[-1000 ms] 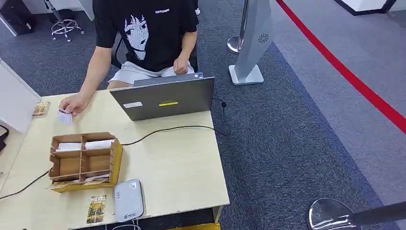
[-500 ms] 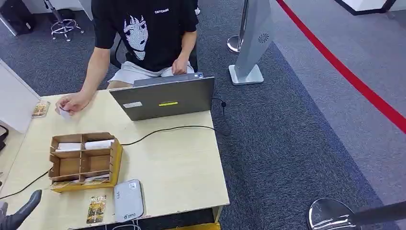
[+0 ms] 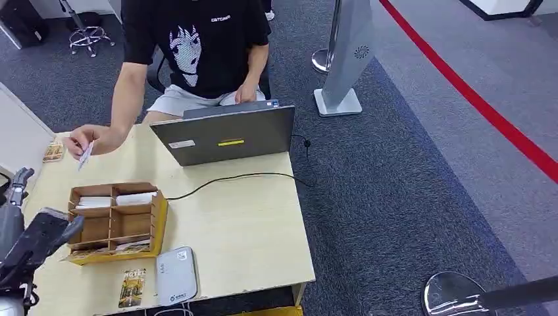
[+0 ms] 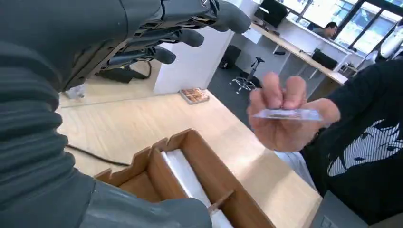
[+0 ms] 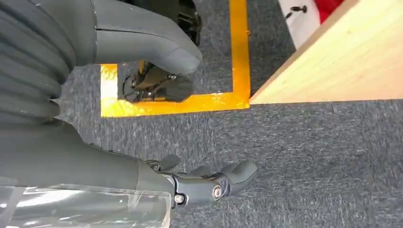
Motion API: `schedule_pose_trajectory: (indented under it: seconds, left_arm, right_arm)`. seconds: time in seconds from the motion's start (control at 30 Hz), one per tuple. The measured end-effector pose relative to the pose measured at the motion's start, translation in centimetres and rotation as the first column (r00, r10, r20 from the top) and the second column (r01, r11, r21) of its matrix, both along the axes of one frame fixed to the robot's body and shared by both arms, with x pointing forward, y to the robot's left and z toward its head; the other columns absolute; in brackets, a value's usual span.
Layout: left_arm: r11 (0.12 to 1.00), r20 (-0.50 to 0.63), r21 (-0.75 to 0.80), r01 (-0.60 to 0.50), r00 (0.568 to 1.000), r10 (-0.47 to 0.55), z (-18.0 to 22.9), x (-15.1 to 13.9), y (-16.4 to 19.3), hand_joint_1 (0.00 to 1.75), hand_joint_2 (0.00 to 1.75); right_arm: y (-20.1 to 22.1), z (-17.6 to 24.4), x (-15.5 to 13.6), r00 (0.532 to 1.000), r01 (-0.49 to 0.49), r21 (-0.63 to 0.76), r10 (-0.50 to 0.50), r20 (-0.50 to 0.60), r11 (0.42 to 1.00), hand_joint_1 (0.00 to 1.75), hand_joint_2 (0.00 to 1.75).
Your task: Pass the card to the sensor for recognition and then transmit it.
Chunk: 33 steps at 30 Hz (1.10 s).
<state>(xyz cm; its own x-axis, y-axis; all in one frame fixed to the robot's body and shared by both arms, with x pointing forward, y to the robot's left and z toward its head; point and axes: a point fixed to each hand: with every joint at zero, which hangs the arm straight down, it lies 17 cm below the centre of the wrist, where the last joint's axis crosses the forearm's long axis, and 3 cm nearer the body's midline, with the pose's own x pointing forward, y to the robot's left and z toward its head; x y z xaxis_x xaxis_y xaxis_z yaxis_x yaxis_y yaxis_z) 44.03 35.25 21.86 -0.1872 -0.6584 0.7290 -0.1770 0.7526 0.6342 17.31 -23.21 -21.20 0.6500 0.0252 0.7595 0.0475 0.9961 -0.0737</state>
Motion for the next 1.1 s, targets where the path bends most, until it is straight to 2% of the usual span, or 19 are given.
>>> schedule_pose_trajectory:
  seconds: [0.17,0.23,0.27,0.53,0.77,0.97,1.1]
  left_arm:
    - [0.992,-0.028,0.125,-0.002,1.000,0.006,0.8,2.5,-1.3,0.00,1.75]
    - [0.983,-0.034,0.182,-0.007,0.999,0.013,1.2,3.3,-1.7,0.07,1.75]
    - [0.977,-0.037,0.211,-0.011,0.999,0.020,1.4,3.8,-1.8,1.75,1.75]
    - [0.913,-0.051,0.402,-0.064,0.994,0.092,2.3,5.9,-1.3,1.75,1.75]
    - [0.895,-0.013,0.435,-0.094,0.994,0.111,3.3,6.1,-1.2,1.75,1.75]
    - [0.904,0.096,0.413,-0.112,0.992,0.080,5.6,4.8,-2.2,1.75,1.75]
    - [0.916,0.184,0.387,-0.104,0.982,0.034,7.1,2.5,-4.0,1.75,1.75]
  right_arm:
    - [0.7,0.0,0.2,0.999,-0.046,-0.030,0.046,0.001,0.998,0.00,1.75]
    - [1.1,0.0,0.2,0.998,-0.065,-0.042,0.065,0.001,0.997,0.00,1.75]
    - [1.3,0.0,0.2,0.997,-0.074,-0.043,0.074,0.001,0.996,0.00,1.75]
    - [3.0,0.5,0.2,0.991,-0.130,-0.040,0.130,0.002,0.991,0.00,1.75]
    - [3.0,0.8,0.2,0.992,-0.125,-0.041,0.125,-0.003,0.991,0.00,1.75]
    - [2.1,0.9,0.2,0.998,-0.060,-0.032,0.060,-0.026,0.998,0.00,1.75]
    - [1.9,1.2,-0.2,0.999,-0.028,-0.021,0.027,-0.037,0.999,0.00,1.75]
